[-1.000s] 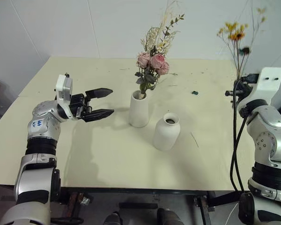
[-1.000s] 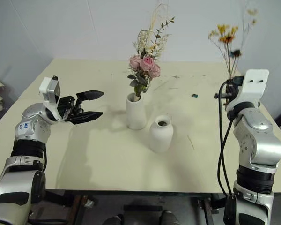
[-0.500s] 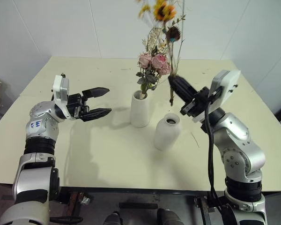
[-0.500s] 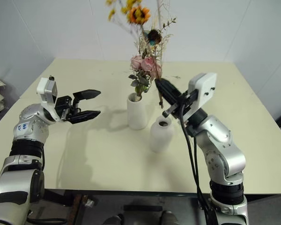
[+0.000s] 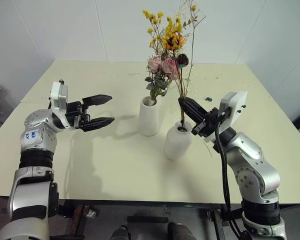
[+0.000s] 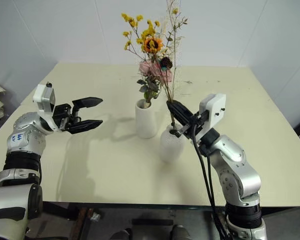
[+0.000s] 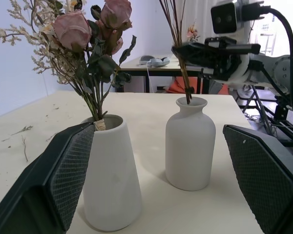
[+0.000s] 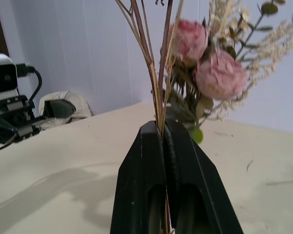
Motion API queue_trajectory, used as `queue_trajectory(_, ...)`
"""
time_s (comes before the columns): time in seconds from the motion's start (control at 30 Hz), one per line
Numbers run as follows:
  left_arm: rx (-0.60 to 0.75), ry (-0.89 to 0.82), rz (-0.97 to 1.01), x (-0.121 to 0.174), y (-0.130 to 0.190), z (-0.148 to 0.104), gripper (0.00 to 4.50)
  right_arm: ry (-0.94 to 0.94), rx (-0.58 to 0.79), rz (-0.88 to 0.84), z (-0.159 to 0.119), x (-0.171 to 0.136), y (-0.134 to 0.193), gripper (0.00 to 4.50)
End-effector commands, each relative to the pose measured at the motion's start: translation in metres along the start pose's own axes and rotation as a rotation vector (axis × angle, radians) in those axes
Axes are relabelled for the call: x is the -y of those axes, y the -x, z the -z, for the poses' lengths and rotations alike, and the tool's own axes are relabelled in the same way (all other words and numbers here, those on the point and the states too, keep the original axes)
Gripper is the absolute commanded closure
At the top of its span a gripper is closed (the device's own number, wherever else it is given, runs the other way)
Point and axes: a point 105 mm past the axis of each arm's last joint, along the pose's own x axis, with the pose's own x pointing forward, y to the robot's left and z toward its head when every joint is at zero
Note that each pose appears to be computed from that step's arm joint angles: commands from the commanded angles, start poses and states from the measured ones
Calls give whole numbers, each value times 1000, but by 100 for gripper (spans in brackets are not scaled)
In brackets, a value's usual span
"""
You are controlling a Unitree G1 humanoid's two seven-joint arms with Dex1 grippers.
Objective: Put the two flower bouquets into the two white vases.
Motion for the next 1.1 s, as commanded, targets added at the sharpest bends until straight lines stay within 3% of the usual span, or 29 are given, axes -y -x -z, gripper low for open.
queue_trajectory(0.03,-2,-52,66,6,1,-13,0,17,43,-16,-9,-5,1,446)
queue_trajectory(0.6,6,-60,74,3,-4,-15,0,-22,-8,34,19,2,20,446)
queue_trajectory(0.77,6,-64,74,2,-4,-15,0,-18,-28,15,20,-2,25,315)
queue_trajectory(1.07,12,-73,74,1,-7,-16,0,36,-78,-38,7,-9,43,12)
queue_trajectory(1.1,14,-75,74,1,-7,-16,0,52,-96,-41,4,-9,49,5)
